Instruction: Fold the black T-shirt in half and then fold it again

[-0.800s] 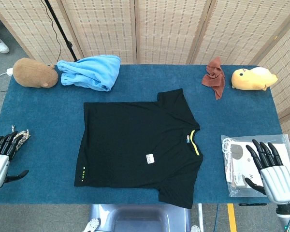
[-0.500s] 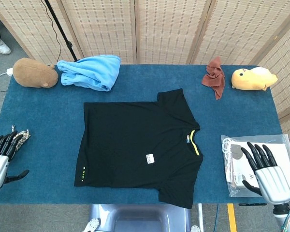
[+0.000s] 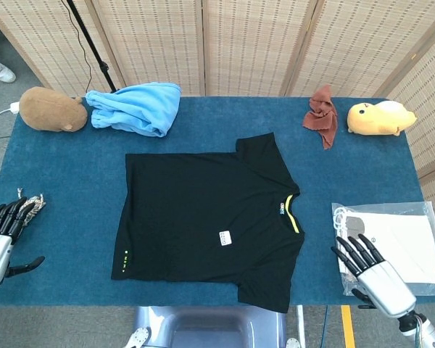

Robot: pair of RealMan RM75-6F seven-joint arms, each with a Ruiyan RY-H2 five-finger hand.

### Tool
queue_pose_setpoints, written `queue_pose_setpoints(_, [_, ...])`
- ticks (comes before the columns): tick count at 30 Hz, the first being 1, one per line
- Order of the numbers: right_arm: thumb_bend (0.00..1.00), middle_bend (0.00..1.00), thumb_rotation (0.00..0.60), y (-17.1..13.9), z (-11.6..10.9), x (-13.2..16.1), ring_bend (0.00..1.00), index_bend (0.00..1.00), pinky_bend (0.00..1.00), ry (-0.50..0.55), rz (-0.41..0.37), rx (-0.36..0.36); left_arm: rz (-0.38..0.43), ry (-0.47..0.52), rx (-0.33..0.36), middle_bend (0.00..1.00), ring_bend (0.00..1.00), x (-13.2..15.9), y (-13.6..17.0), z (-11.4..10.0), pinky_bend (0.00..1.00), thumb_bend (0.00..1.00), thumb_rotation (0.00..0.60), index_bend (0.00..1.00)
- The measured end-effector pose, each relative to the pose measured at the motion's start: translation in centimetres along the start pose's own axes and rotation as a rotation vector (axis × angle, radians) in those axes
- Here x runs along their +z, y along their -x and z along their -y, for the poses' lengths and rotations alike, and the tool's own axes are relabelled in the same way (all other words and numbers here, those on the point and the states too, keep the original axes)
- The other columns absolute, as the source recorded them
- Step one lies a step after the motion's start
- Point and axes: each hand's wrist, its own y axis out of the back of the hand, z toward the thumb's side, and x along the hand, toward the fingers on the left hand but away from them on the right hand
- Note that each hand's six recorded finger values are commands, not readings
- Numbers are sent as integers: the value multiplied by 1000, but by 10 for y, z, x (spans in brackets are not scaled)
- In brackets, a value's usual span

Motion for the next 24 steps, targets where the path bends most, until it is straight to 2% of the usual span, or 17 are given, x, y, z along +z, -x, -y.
queue_pose_setpoints(7, [0, 0, 600, 5, 15, 33, 0, 0, 0, 3, -158, 40, -4, 17, 1, 0, 0, -3, 1, -3, 0, 0, 600, 0])
queue_pose_setpoints(10, [0, 0, 600, 10, 22, 44, 0, 0, 0, 11, -199, 53, -3, 21, -6, 0, 0, -4, 1, -2, 0, 0, 600, 0])
queue_pose_setpoints(16, [0, 0, 600, 16, 32, 58, 0, 5, 0, 42, -257, 68, -14, 36, -17, 0, 0, -6, 0, -2, 0, 0, 600, 0])
queue_pose_setpoints(24, [0, 0, 600, 32, 49, 67, 0, 21, 0, 22, -304, 65, -26, 48, -22, 0, 0, -9, -1, -1, 0, 0, 600, 0])
